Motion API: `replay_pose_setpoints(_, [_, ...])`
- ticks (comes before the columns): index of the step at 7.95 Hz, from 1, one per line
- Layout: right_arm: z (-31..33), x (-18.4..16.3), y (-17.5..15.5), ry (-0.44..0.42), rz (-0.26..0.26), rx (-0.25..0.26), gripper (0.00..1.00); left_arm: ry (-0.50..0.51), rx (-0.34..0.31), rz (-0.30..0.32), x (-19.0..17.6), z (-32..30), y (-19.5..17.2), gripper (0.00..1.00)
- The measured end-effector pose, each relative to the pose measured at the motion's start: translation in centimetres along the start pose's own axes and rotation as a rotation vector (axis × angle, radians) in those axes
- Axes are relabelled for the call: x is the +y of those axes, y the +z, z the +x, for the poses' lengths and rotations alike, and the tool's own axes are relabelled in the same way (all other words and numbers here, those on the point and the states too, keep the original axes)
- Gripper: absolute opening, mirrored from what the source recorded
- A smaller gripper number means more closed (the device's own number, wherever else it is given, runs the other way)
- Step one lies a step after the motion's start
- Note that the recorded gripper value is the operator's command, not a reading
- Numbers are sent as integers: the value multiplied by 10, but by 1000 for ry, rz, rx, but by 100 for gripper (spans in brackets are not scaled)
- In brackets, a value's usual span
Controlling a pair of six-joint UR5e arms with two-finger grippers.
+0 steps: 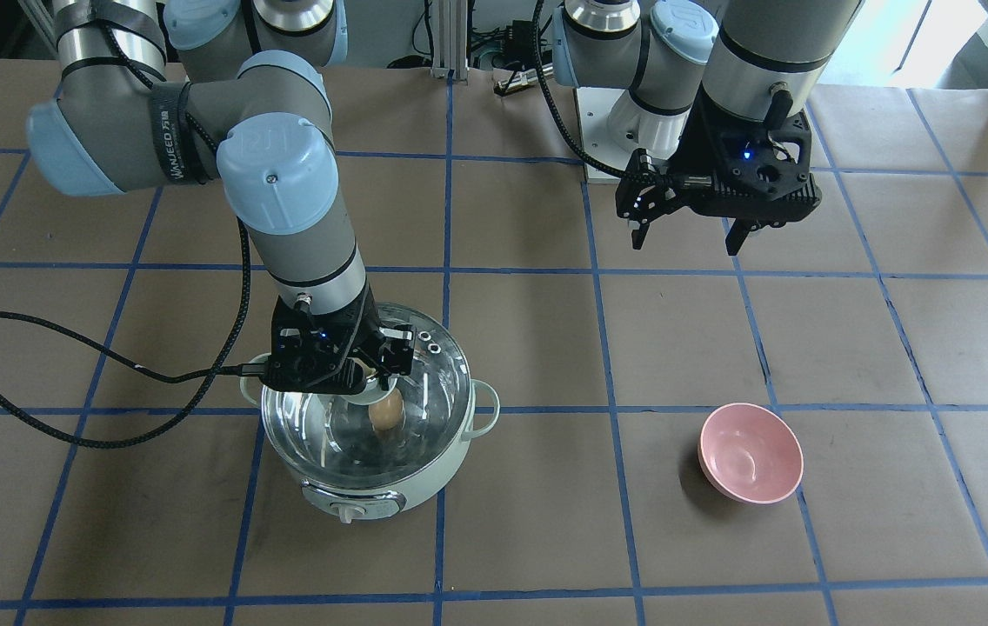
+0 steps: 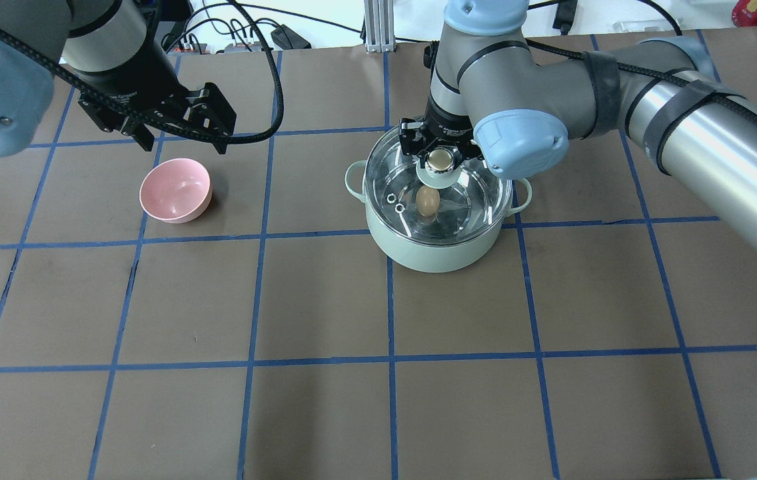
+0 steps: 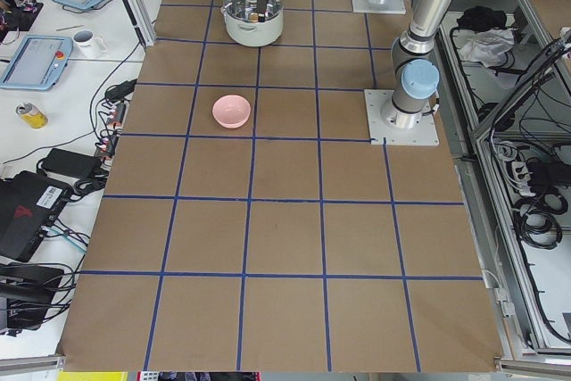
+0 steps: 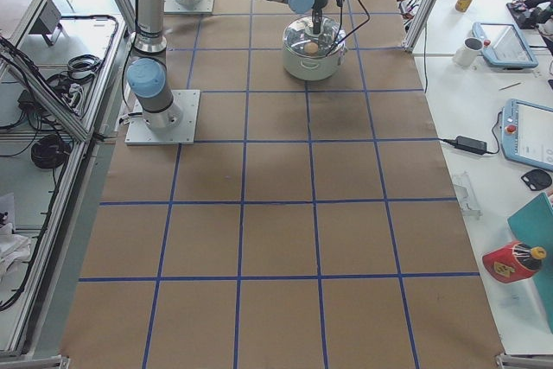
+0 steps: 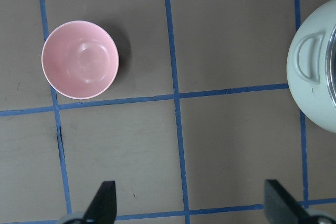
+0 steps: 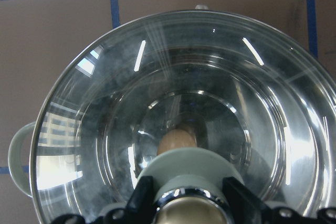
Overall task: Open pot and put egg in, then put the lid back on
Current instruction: 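Lower the glass lid onto the pot with the right gripper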
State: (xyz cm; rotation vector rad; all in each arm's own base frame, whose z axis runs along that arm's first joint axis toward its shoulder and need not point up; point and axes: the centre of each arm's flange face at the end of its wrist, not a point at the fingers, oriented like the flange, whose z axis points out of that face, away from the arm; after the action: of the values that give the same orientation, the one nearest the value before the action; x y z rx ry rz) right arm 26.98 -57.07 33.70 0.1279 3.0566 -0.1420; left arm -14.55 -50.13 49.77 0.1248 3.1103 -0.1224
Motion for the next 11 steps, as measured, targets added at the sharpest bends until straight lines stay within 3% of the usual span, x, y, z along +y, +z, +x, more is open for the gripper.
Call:
replay_pose_setpoints(8, [1,1,4,-5,-15,4,0,-1,-4,-1,0,0,1,100])
replay_pose_setpoints(9, [1,2,4,-11,-23,7,24,0,-4,-3,-1,0,2,100])
replay_pose_setpoints(10, [1,2,4,-17,-30,9,99,1,-3,-7,-2,0,3,100])
replay_pose_setpoints(11, [1,2,3,-35,-32,10,100,1,-3,-10,-3,0,5,100])
